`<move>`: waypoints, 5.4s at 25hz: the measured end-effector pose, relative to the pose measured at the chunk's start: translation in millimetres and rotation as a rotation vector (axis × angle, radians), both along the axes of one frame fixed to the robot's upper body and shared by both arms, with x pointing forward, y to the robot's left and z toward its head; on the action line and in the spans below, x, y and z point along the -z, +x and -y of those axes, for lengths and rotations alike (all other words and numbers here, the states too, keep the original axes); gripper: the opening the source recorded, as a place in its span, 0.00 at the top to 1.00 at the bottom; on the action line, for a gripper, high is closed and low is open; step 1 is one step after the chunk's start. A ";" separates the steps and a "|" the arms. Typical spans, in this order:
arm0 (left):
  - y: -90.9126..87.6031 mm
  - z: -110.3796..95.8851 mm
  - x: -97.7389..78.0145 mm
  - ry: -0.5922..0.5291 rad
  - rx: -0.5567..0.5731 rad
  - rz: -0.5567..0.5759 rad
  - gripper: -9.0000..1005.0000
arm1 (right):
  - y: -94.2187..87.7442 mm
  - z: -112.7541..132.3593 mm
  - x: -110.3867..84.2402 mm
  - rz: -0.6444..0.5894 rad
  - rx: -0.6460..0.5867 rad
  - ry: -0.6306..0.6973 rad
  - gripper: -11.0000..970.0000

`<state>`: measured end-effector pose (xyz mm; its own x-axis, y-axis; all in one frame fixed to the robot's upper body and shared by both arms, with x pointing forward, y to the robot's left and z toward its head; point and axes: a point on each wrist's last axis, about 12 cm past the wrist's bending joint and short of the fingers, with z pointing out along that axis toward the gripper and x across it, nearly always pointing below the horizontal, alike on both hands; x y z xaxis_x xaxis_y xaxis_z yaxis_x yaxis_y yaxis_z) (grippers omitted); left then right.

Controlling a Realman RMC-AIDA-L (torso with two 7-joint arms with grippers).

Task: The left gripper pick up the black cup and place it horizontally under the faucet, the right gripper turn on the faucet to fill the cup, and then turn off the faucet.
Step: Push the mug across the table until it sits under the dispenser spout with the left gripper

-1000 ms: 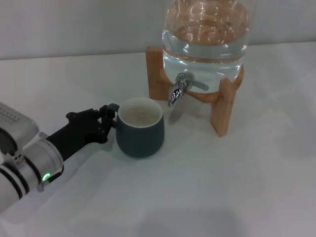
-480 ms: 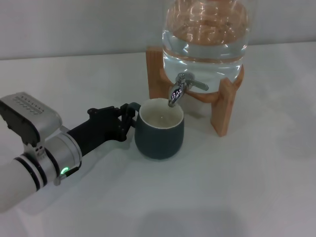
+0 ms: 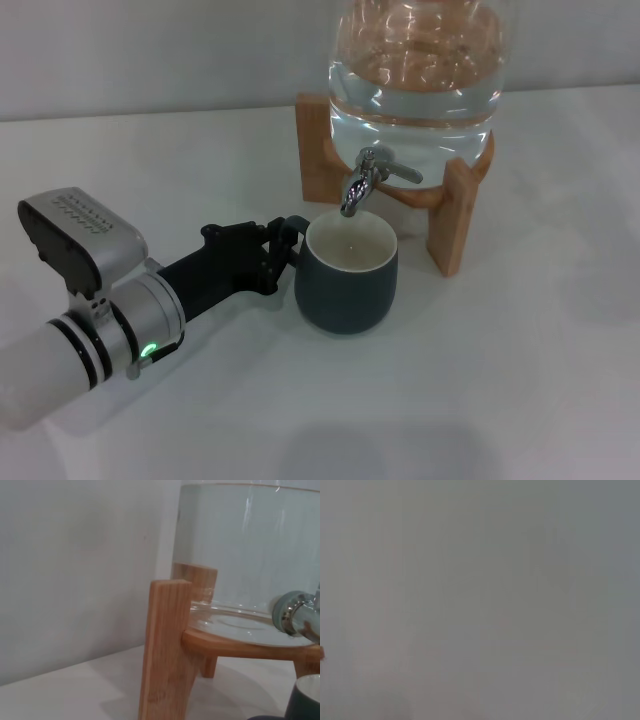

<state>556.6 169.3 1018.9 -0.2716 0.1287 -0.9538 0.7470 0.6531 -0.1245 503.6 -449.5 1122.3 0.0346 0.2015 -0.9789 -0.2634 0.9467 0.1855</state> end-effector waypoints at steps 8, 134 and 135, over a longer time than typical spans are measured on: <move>-1.8 -2.4 1.1 -0.006 -0.004 -0.005 0.87 | -1.5 0.6 -0.7 0.006 0.000 0.001 0.13; 7.3 -12.6 4.6 0.029 -0.098 -0.032 0.60 | -0.5 1.6 -2.3 0.014 0.002 0.004 0.13; 7.3 -12.5 4.5 0.028 -0.098 -0.032 0.60 | -0.5 1.6 -2.3 0.014 0.002 0.004 0.13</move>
